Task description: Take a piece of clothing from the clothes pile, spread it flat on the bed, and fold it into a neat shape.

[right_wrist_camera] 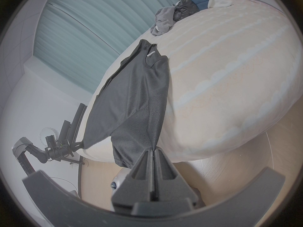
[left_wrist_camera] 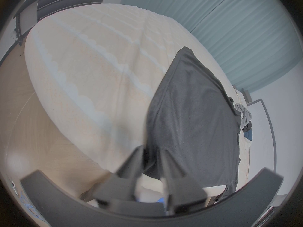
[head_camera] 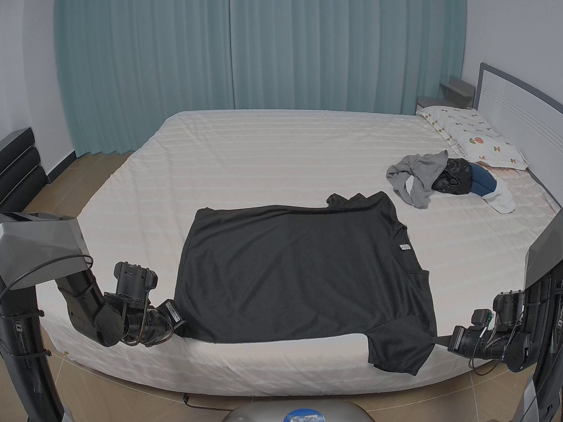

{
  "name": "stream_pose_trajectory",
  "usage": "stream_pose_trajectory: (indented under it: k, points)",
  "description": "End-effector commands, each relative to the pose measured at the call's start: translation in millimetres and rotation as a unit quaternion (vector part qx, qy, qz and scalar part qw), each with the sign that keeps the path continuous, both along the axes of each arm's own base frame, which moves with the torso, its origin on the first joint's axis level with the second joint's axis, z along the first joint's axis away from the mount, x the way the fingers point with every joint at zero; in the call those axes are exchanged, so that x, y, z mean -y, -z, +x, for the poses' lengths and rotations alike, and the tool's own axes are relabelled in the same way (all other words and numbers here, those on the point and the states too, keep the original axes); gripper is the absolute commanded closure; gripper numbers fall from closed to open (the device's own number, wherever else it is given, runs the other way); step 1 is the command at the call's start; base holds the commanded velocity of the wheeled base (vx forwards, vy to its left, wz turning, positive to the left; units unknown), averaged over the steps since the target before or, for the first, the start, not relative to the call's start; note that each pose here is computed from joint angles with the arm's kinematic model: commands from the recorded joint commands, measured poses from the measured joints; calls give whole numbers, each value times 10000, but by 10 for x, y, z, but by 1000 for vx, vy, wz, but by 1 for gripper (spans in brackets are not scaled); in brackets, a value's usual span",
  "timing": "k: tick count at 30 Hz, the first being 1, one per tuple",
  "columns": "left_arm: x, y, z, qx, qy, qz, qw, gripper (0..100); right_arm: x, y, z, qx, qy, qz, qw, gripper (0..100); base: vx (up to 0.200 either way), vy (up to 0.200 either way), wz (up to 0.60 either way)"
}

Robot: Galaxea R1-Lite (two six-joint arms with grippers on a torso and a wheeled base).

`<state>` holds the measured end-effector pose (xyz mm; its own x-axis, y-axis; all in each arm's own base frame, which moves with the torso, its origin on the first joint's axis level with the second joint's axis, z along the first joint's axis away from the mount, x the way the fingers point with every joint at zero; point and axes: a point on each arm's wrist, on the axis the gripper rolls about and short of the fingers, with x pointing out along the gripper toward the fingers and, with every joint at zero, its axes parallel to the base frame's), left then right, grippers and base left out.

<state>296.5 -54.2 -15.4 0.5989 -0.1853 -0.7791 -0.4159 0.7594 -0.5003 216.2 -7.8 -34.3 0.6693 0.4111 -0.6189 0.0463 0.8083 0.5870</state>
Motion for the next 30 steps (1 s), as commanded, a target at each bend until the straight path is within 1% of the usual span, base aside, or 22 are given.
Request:
stream_pose_trajectory:
  k: [1,4,9,13,20,26,30]
  points:
    - [-43,24,-64,-109,-26,41,9999,100,-1,-2,-12,0,5,-7,10000,100,0,0,0]
    - [-60,28,-81,-139,-48,46,9999,100,-2,-9,-28,-15,5,-5,10000,100,0,0,0]
    - [-127,-103,-107,36,-150,22,9999,100,9,-24,-31,11,51,-50,10000,100,0,0,0]
    - [-147,-147,-121,92,-169,24,9998,100,2,-15,-41,-55,82,-99,9999,100,0,0,0]
    - [-165,-122,-192,-16,-16,174,9998,100,-3,-36,-53,-68,36,-137,9999,100,0,0,0]
    - [-219,-168,-217,-93,3,267,9996,100,0,-87,-129,-242,-185,-348,9989,100,0,0,0]
    - [-240,-171,-215,-95,1,295,9995,100,39,-113,-156,-256,-193,-451,9985,100,0,0,0]
